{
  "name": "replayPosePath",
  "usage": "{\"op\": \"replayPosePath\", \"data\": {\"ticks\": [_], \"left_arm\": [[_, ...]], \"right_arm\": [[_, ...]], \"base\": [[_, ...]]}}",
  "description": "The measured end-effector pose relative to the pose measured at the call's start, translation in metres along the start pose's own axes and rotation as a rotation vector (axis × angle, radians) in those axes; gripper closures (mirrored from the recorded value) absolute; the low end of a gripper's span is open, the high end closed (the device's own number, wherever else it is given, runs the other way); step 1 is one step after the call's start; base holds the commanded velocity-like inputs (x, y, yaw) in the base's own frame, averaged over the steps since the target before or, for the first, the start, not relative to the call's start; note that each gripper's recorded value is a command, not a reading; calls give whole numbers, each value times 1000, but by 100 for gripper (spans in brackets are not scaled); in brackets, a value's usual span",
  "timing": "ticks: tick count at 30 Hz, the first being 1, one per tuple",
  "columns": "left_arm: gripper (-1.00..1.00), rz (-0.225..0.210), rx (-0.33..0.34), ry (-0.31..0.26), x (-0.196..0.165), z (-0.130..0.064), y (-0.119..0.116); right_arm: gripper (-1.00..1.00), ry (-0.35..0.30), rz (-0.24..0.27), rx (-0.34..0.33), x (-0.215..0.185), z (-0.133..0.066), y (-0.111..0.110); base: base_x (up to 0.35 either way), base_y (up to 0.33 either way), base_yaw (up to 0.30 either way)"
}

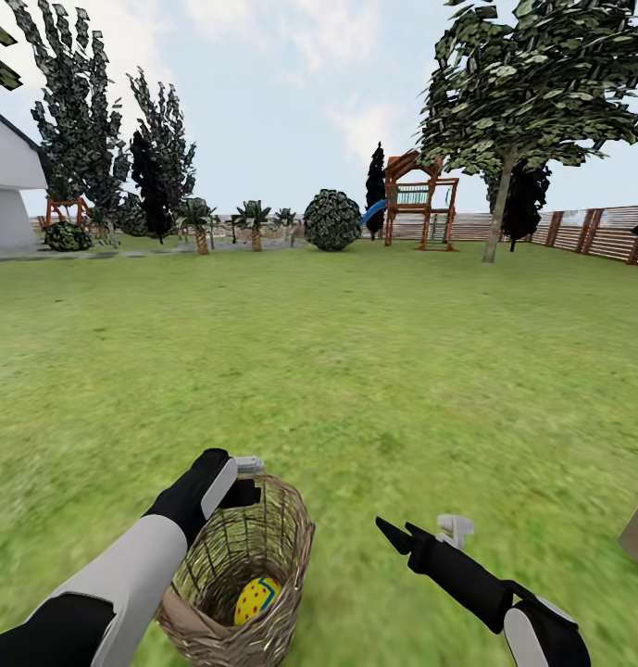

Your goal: Take the three Easter eggs out of the wicker basket on the lawn in the garden, then place them on the lawn next to a single tree (choose any tree) so that all three eggs are next to the same tree and none are left in the basket.

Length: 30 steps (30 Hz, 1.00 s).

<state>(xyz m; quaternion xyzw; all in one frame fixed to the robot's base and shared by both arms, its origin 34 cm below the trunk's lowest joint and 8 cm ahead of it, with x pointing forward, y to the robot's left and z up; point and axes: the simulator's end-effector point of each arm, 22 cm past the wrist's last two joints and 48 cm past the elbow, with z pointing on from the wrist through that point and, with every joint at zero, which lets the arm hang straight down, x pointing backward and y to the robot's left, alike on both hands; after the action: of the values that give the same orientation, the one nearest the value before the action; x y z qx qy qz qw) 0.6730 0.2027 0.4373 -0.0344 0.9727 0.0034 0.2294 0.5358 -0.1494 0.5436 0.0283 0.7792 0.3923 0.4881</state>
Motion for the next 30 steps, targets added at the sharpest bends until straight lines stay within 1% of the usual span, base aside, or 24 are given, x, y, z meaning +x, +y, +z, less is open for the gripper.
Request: {"op": "replayPosePath", "data": {"ticks": [2, 30], "left_arm": [[-100, 0, 0, 0, 0, 0, 0], [-100, 3, -8, 111, 40, 58, 1]], "right_arm": [[-100, 0, 0, 0, 0, 0, 0], [-100, 79, 67, 49, 39, 14, -36]], "base": [[1, 0, 0], [0, 0, 0]]}}
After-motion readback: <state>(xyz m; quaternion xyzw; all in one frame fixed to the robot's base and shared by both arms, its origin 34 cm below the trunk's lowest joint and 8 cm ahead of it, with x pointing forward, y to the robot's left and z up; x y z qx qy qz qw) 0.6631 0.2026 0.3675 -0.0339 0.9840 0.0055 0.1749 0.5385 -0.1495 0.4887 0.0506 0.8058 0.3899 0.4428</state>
